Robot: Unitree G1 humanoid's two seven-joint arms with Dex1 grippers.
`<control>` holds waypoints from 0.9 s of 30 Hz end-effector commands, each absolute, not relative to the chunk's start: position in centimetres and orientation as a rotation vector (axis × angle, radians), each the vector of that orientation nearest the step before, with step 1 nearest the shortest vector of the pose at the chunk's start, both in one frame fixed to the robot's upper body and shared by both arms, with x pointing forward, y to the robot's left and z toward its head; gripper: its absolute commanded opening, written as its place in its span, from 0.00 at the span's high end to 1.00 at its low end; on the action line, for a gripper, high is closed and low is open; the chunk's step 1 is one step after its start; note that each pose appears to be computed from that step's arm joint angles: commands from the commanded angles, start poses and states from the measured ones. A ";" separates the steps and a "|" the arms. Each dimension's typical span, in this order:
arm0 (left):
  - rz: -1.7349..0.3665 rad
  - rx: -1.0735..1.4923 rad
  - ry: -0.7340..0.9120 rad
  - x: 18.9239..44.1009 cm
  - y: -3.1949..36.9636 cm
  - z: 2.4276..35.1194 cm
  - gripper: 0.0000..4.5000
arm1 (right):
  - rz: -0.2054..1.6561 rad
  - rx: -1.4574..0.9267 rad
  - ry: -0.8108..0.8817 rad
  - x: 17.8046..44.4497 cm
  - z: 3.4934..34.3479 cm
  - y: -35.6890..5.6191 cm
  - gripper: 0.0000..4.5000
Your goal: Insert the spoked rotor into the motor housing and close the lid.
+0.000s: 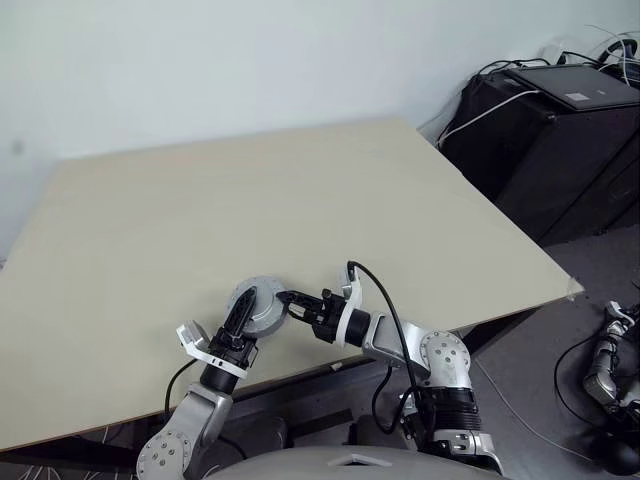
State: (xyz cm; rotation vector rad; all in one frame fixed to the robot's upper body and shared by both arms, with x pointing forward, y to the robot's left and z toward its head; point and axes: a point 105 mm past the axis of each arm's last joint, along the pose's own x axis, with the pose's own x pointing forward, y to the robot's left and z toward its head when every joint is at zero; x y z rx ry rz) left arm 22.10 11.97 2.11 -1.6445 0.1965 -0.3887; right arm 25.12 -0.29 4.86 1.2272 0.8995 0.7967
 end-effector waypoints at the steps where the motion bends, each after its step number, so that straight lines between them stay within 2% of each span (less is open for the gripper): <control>1: -0.433 -1.689 0.112 22.7 11.4 3.7 0.50 | 0.895 1.271 0.808 25.8 7.6 0.6 0.73; 2: -0.434 -1.689 0.113 22.7 11.4 3.7 0.53 | 0.895 1.271 0.807 25.9 7.6 0.6 0.73; 12: -0.432 -1.669 0.110 23.1 11.5 3.9 0.53 | 0.820 1.171 0.749 26.7 6.7 -0.1 0.73; 14: -0.412 -1.656 0.091 23.4 11.8 4.0 0.53 | 0.814 1.168 0.737 26.7 6.6 -0.4 0.57; 22: -0.365 -1.603 -0.019 25.0 13.6 5.5 0.53 | 0.804 1.088 0.690 26.3 6.5 -2.1 0.01; 27: -0.287 -1.541 -0.077 26.4 16.2 6.0 0.53 | 0.793 0.814 0.517 26.2 6.7 -4.6 0.00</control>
